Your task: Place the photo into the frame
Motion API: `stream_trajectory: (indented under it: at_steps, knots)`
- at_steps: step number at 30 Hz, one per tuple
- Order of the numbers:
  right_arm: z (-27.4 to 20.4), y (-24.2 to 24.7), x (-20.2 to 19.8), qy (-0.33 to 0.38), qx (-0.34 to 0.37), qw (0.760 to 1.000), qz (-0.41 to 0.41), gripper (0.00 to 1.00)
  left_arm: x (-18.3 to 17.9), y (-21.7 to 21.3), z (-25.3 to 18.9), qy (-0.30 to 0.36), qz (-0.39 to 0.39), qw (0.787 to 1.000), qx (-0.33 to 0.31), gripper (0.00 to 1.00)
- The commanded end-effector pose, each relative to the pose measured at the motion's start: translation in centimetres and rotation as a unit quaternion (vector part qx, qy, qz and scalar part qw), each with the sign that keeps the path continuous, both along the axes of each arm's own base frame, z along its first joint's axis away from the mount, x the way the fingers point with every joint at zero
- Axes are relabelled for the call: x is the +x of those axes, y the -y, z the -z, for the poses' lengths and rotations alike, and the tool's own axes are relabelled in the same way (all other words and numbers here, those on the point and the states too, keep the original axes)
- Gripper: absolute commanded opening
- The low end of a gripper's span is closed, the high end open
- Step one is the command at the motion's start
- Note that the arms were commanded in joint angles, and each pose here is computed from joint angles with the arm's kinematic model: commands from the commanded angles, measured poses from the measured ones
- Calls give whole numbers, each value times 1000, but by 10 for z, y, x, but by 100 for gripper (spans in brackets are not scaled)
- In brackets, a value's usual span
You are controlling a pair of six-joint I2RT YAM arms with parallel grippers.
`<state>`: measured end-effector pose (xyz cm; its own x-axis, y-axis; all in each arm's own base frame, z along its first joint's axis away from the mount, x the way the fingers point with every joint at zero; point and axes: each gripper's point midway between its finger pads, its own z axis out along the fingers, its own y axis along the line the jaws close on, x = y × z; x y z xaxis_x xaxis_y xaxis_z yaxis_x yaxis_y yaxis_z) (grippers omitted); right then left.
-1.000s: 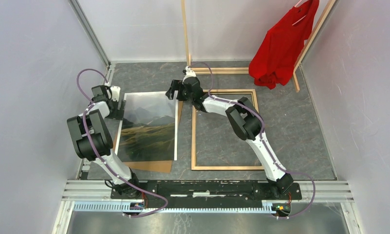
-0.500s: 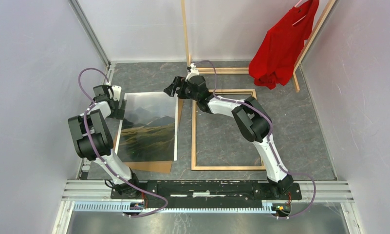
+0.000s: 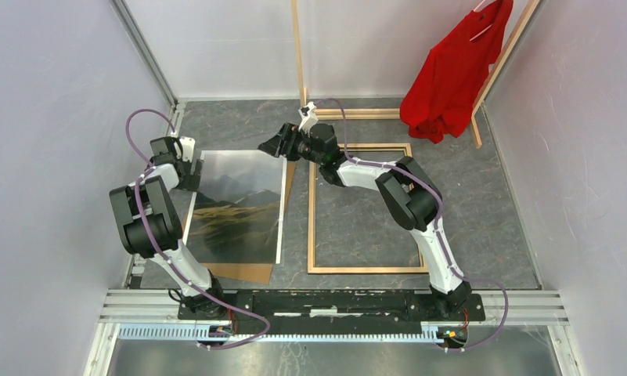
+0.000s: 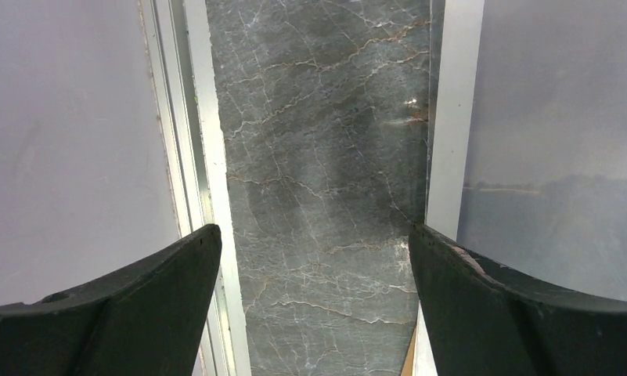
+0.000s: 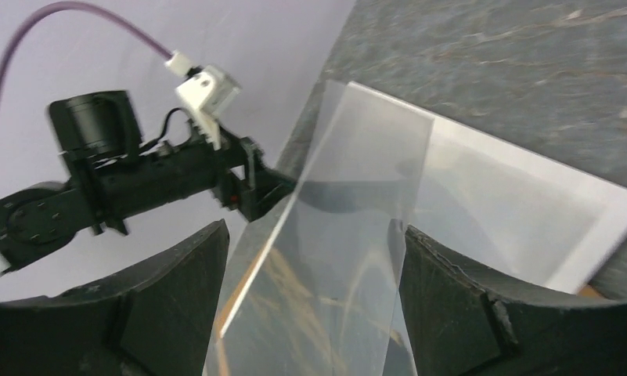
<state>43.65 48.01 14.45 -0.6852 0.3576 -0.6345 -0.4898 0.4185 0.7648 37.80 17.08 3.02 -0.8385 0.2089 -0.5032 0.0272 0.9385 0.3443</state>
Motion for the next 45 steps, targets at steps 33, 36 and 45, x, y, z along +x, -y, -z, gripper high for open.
stream_trajectory:
  at_steps: [33, 36, 45]
  knots:
    - [-43, 161, -87, -91, -146, 985, -32, 0, -47, 16, -31, -54, 11, 998, -32, 100]
    - [-14, 221, -97, -115, -197, 974, 0, 0, -49, 22, -41, -51, 18, 998, -30, 100]
    - [47, 303, -84, -158, -299, 940, 38, 11, -40, 93, -72, -39, 102, 994, -14, 100]
